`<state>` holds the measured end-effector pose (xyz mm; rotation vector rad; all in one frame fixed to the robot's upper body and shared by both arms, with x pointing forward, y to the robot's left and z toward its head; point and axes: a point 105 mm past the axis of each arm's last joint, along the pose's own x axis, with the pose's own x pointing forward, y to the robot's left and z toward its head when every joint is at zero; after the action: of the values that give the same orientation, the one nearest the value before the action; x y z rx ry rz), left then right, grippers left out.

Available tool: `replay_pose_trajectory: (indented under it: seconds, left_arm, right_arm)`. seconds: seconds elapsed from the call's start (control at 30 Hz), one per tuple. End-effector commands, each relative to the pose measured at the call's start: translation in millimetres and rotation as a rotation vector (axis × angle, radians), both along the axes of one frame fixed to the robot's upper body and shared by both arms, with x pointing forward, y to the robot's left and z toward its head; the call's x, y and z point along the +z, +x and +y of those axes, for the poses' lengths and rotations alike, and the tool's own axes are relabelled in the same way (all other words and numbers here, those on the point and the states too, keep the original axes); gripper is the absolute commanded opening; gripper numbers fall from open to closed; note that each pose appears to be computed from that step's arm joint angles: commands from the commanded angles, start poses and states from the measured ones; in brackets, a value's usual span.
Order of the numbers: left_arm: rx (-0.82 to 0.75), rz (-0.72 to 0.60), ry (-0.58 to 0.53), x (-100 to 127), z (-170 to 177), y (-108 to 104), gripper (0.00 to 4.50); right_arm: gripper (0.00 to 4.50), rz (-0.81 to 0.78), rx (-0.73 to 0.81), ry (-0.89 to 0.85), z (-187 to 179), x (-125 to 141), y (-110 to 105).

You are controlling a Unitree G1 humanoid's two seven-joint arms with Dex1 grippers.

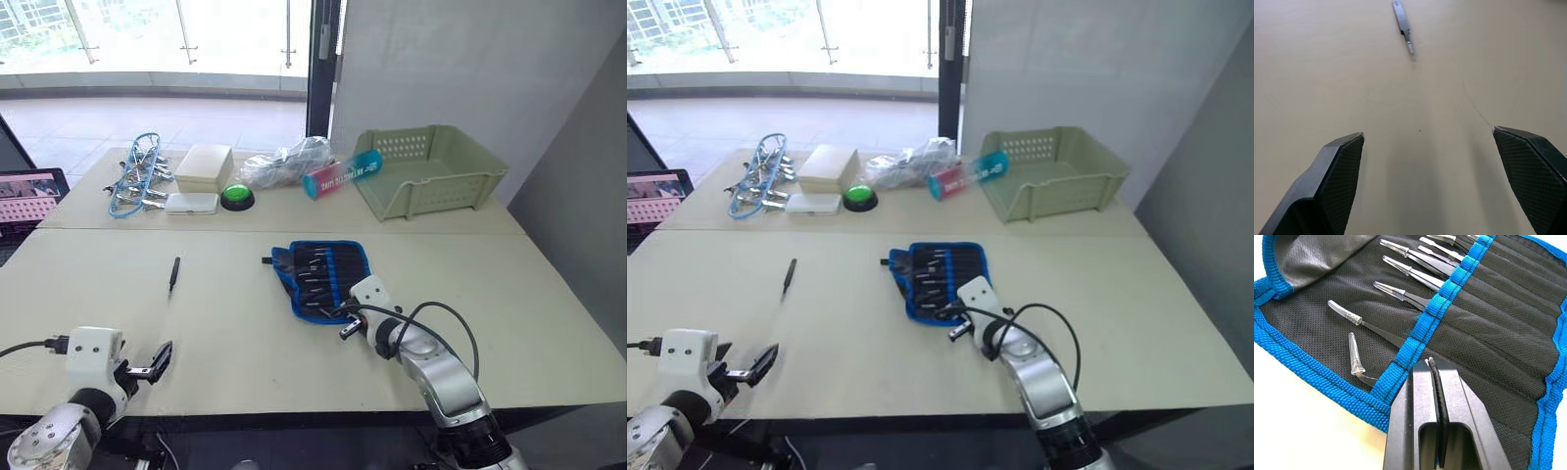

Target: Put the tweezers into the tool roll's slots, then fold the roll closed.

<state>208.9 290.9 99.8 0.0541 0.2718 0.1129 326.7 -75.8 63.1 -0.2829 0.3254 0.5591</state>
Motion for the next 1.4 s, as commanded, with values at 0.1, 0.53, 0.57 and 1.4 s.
replay_pose_trajectory:
  seconds: [0.1, 0.53, 0.57, 1.4]
  left_arm:
    - [0.08, -0.059, 0.027, 8.2, -3.2, -10.5, 4.41]
    - [0.031, 0.032, -0.014, -10.6, -4.3, 35.8, 4.41]
    - [0.031, 0.036, -0.022, -12.2, -3.6, 42.5, 4.41]
    - [0.001, 0.07, -0.107, -48.8, -9.1, 138.4, 1.66]
  right_arm:
    - [0.0, 0.218, -0.028, -0.073, -13.3, -58.0, -17.1]
    - [0.0, 0.213, -0.037, -0.064, -11.4, -57.4, -18.1]
    - [0.0, 0.212, -0.041, -0.063, -11.8, -57.3, -18.1]
    - [0.0, 0.189, -0.095, -0.059, -20.1, -52.2, -17.0]
